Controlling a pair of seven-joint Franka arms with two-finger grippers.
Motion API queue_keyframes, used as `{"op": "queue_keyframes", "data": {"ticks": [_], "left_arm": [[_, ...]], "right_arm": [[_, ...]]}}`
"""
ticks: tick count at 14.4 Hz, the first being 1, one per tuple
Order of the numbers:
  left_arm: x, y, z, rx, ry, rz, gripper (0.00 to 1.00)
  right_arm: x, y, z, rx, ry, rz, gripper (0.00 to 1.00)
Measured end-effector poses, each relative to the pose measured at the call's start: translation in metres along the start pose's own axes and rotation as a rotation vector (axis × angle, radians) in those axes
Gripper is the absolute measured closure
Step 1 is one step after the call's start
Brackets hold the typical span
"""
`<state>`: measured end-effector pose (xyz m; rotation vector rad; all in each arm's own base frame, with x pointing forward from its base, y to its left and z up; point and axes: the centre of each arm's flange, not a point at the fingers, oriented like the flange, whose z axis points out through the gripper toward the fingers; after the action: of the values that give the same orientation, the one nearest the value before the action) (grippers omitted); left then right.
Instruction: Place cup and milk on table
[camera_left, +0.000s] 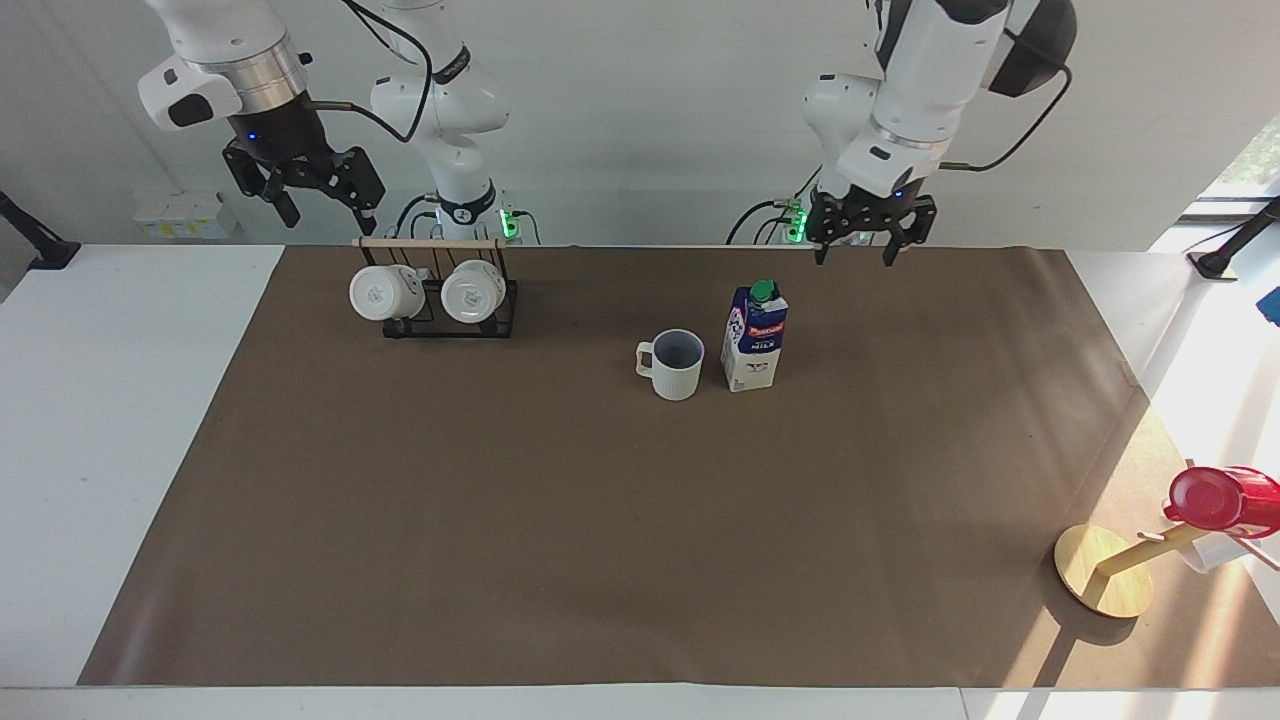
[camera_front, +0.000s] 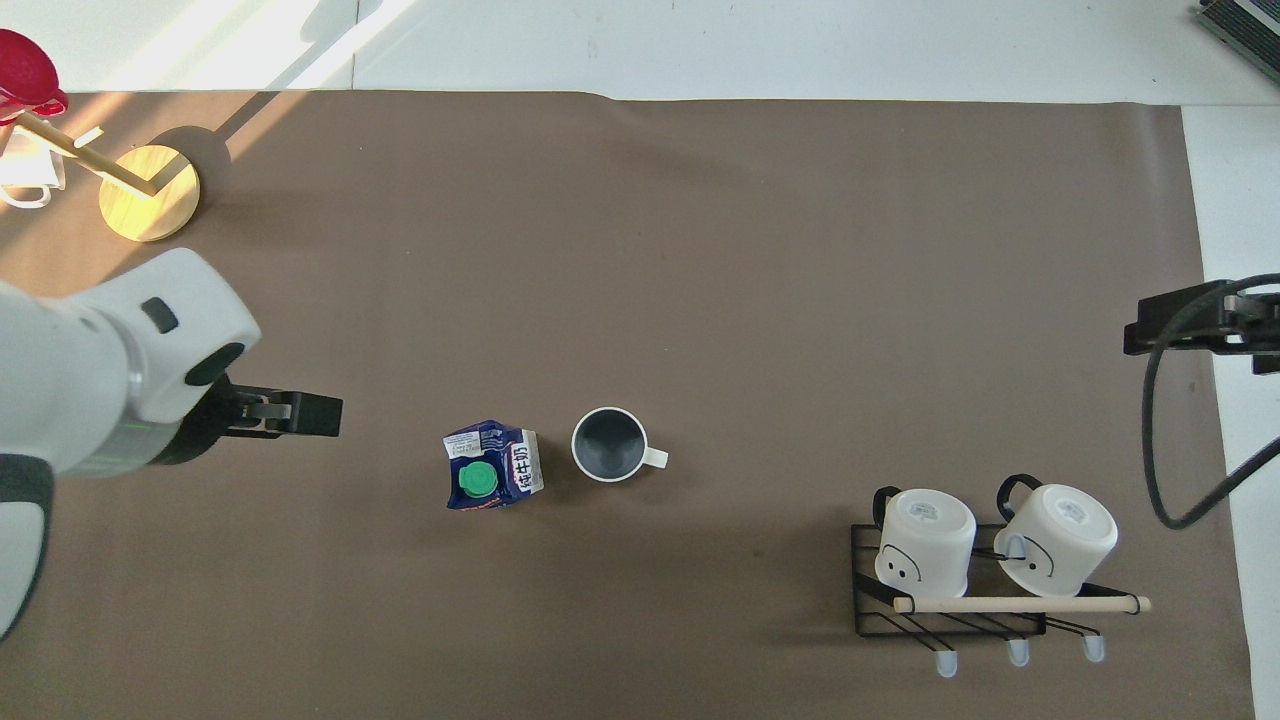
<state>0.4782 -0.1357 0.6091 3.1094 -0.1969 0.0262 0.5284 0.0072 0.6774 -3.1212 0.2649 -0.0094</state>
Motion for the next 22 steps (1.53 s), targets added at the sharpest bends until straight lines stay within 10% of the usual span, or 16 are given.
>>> {"op": "queue_keyframes", "data": {"ticks": [22], "left_arm": [[-0.003, -0.085, -0.033, 0.004, -0.044, -0.005, 0.00]], "right_arm": [[0.000, 0.000, 0.000, 0.001, 0.000, -0.001, 0.00]]}}
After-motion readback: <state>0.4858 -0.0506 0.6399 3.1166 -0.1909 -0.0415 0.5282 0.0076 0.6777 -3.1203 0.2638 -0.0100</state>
